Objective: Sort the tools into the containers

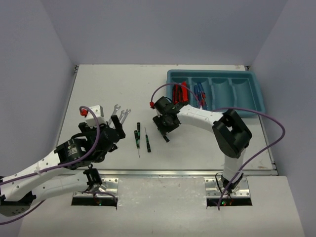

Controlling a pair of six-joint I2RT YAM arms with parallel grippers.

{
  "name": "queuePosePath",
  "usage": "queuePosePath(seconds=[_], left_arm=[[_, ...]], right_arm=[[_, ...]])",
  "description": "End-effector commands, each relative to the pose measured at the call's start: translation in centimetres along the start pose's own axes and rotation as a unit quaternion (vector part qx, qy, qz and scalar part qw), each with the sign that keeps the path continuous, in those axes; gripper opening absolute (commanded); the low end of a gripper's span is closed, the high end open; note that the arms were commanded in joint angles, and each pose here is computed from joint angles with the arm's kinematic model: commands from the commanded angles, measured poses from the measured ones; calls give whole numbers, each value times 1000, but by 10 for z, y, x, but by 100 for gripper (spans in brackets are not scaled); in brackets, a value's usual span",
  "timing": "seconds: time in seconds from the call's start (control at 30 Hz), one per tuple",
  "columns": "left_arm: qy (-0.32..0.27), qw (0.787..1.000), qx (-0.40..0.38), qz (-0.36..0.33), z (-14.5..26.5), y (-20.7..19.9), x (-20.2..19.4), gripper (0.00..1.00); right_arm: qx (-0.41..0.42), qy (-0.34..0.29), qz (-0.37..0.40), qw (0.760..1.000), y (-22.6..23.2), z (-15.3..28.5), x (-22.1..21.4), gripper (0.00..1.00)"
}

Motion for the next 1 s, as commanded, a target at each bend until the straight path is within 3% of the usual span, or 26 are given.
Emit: queuePosePath(seconds=[0.0,0.13,0.2,0.33,0.37,0.5,0.53,0.67,0.83,0.97], left_arm=[[-13,1000,2,15,-5,0,7,100],[-4,1000,3,2,-8,-5,4,100],[1,1000,6,-7,-10,-7,2,100],[8,1000,10,-18,-13,-11,-1,100],[8,1000,11,-19,-13,-10,-1,100],[5,1000,8,-12,-12,-9,0,100],[3,1000,7,-9,-11,-8,1,100],[1,1000,5,-4,-10,-6,1,100],[1,1000,5,-6,-10,-6,1,100],[4,1000,6,-11,-11,-8,0,100]], right_arm=[[3,-9,3,1000,13,-14,11,51],[7,11,3,1000,15,-32,4,48],[3,21,4,1000,15,-41,1,41],[-15,35,1,999,12,-48,-6,5],[-15,26,-2,1000,12,-42,-6,0],[22,-16,-5,1000,16,-11,-1,0],[35,-52,-3,998,15,12,9,0],[15,-117,-39,992,-18,65,32,0],[-80,-168,-98,978,-107,117,47,0],[-209,-140,-139,958,-194,115,44,0]])
Point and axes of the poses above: each gripper's point midway between its finger pads, its own z axis back along the fingers, its own y axis along the line the jaws close on, x = y × z, the point moved 9 cm from there along z, back along the fingers, and after that the axes turned 4 degrees about -z, right-handed, at the moved point
